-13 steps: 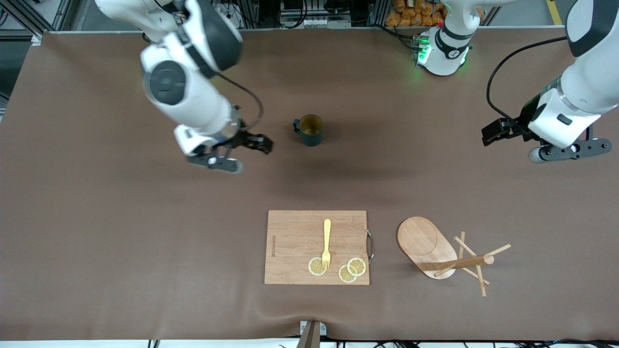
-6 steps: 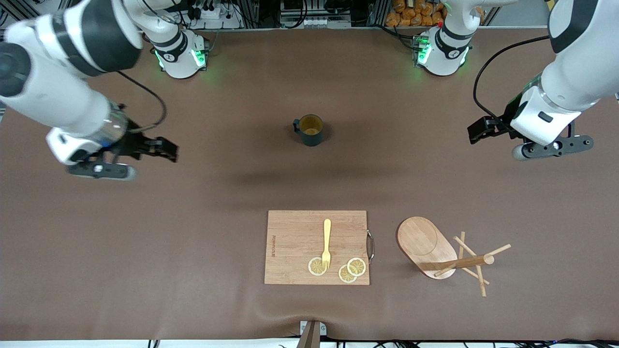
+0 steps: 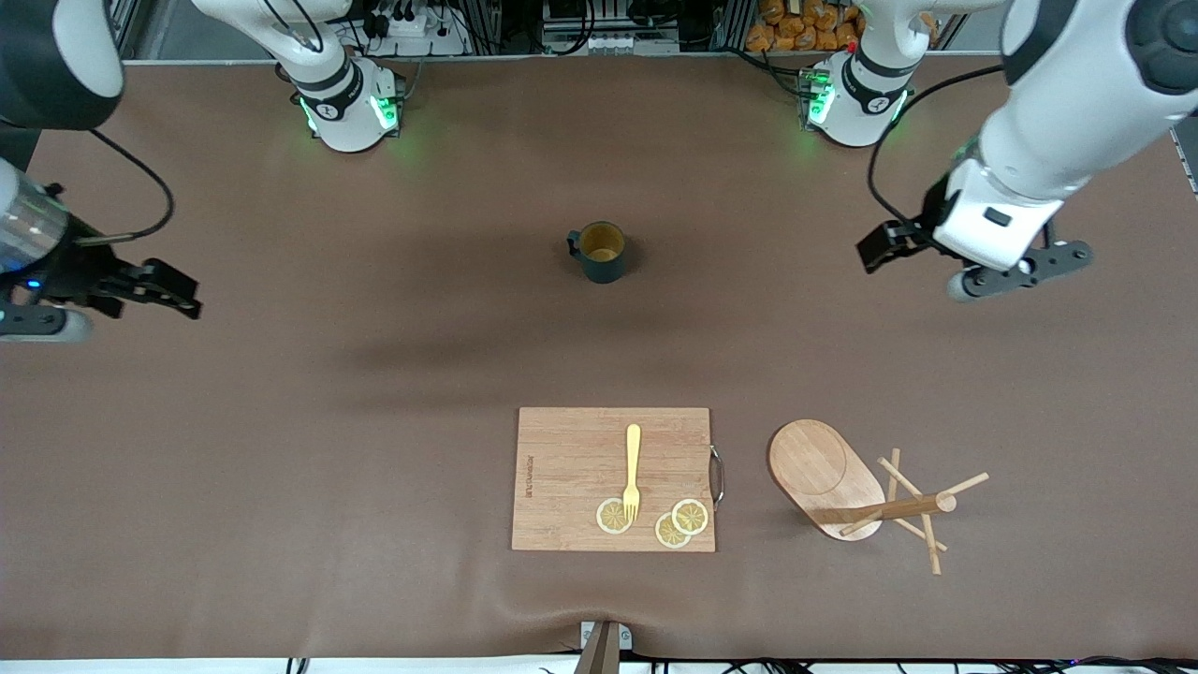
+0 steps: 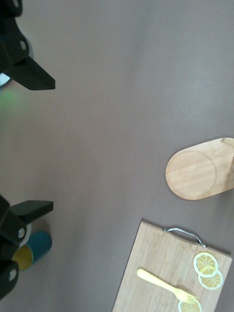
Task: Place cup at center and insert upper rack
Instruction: 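Move the left gripper over the teal mug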
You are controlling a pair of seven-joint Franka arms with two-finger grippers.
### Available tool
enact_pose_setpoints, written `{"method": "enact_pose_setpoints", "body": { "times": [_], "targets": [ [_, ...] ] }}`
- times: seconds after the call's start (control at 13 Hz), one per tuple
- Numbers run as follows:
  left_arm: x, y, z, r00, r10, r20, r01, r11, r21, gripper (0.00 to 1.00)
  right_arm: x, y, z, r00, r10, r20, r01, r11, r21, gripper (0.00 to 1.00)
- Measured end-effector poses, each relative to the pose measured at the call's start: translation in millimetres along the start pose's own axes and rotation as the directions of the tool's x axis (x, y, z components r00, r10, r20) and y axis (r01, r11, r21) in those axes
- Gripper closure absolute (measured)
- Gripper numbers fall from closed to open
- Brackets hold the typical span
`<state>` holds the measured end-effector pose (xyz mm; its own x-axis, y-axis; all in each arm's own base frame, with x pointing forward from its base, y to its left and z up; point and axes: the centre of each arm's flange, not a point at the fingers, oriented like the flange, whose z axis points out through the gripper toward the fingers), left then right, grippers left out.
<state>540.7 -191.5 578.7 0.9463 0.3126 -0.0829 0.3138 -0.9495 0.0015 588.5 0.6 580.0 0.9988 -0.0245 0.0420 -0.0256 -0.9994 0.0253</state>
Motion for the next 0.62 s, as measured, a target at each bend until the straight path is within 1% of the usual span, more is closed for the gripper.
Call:
{"method": "enact_pose_setpoints", "body": {
  "times": [0.15, 0.39, 0.46, 0.62],
  "targets": [
    [-29, 37, 7, 0.998, -0.061, 0.010, 0.061, 0.998, 0.006, 0.00, 0, 19, -2, 1.000, 0.003, -0.011, -0.003, 1.000, -0.012, 0.00],
    [-78, 100, 23, 0.985, -0.174, 0.010, 0.174, 0.985, 0.012, 0.00, 4, 39, -2, 0.998, -0.005, -0.059, 0.004, 1.000, -0.016, 0.00],
    [-90, 115, 26, 0.978, -0.211, 0.010, 0.210, 0.978, 0.009, 0.00, 6, 45, -1, 0.997, -0.005, -0.076, 0.004, 1.000, -0.018, 0.00],
    [-106, 141, 30, 0.960, -0.281, 0.014, 0.280, 0.960, 0.009, 0.00, 7, 52, 4, 0.997, 0.001, -0.082, -0.003, 1.000, -0.019, 0.00]
  ]
}}
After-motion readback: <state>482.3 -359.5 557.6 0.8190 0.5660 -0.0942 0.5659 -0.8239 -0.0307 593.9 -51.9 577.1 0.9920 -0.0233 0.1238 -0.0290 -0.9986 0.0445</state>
